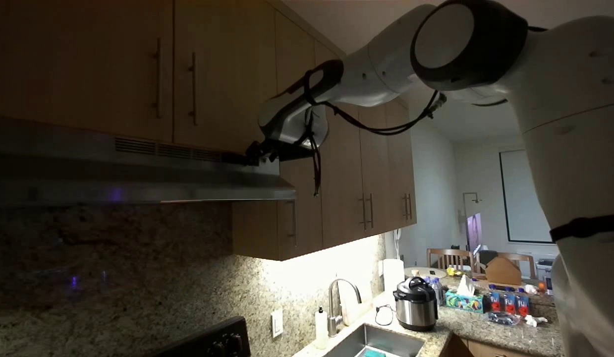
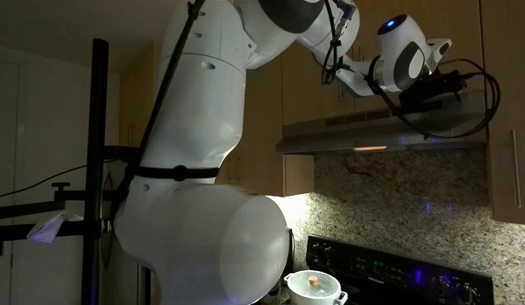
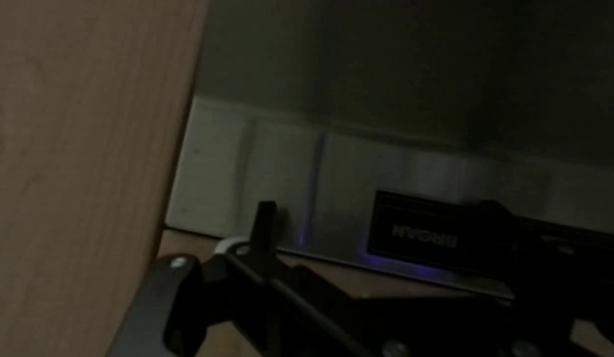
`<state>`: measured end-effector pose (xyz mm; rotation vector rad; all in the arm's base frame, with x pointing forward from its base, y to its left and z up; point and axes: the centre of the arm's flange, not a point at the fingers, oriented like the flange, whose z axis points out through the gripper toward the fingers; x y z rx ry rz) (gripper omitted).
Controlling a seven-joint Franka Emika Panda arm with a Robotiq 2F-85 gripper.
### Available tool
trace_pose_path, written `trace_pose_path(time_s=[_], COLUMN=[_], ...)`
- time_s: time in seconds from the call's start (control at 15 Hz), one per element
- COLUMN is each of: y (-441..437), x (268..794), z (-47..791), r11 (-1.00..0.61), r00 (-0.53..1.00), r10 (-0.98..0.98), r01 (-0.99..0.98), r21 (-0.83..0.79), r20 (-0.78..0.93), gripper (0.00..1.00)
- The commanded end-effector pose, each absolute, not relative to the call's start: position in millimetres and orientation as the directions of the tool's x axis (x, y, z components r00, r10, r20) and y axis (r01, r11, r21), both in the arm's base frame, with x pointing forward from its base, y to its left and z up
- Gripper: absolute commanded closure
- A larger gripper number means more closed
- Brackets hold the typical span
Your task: Turn off the stove light
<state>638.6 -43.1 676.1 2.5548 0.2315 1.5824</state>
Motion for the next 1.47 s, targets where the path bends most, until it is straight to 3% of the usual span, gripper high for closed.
trace_pose_path(time_s=[0.0,0.67,1.4], y=[-69,-64,-28], x=[656,630,579], z=[690,682,648], r11=[-0.986,-0.988,-0.972], r00=[0.432,0.476,0.638], r10=[0.134,0.137,0.230], r01=[-0.036,0.003,0.182], r21=[0.166,0.155,0.146], r20=[0.892,0.869,0.735], gripper=[0.00,0.00,0.00])
